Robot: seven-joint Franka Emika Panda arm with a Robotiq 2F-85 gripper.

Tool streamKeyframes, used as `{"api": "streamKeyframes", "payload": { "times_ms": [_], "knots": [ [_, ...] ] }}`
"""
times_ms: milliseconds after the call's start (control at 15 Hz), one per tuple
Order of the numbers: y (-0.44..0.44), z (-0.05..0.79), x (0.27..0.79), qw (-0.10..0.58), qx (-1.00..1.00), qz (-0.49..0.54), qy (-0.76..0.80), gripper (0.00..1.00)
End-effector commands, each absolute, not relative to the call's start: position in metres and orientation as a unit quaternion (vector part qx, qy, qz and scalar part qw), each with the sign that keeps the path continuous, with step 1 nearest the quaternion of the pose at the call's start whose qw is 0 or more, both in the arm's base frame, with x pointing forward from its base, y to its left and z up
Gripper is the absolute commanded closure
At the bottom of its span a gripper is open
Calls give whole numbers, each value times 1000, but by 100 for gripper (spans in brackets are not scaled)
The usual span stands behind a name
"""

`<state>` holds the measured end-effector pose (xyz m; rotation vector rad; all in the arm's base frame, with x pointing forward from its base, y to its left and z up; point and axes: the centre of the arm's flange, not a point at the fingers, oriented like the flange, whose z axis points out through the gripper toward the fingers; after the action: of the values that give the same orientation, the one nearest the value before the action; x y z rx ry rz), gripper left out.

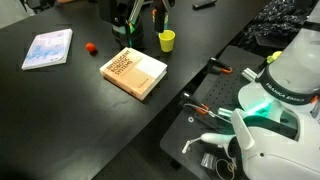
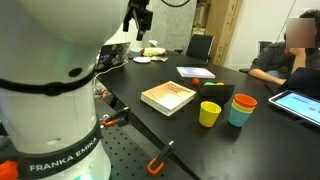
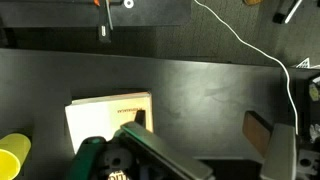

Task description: Open the orange and white book on the right

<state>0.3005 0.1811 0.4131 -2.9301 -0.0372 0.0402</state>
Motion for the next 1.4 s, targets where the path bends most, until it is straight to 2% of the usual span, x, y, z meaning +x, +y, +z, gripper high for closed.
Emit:
{"api": "streamKeyframes", "payload": {
  "times_ms": [0, 400, 667, 867, 1333],
  "knots": [
    [181, 414, 301, 106, -994, 13, -13, 0],
    [182, 417, 301, 107, -994, 10, -13, 0],
    [165, 389, 325, 119, -993, 13, 12, 0],
    [153, 366, 349, 124, -992, -23, 14, 0],
    [118, 291, 394, 106, -992, -62, 8, 0]
  ]
}}
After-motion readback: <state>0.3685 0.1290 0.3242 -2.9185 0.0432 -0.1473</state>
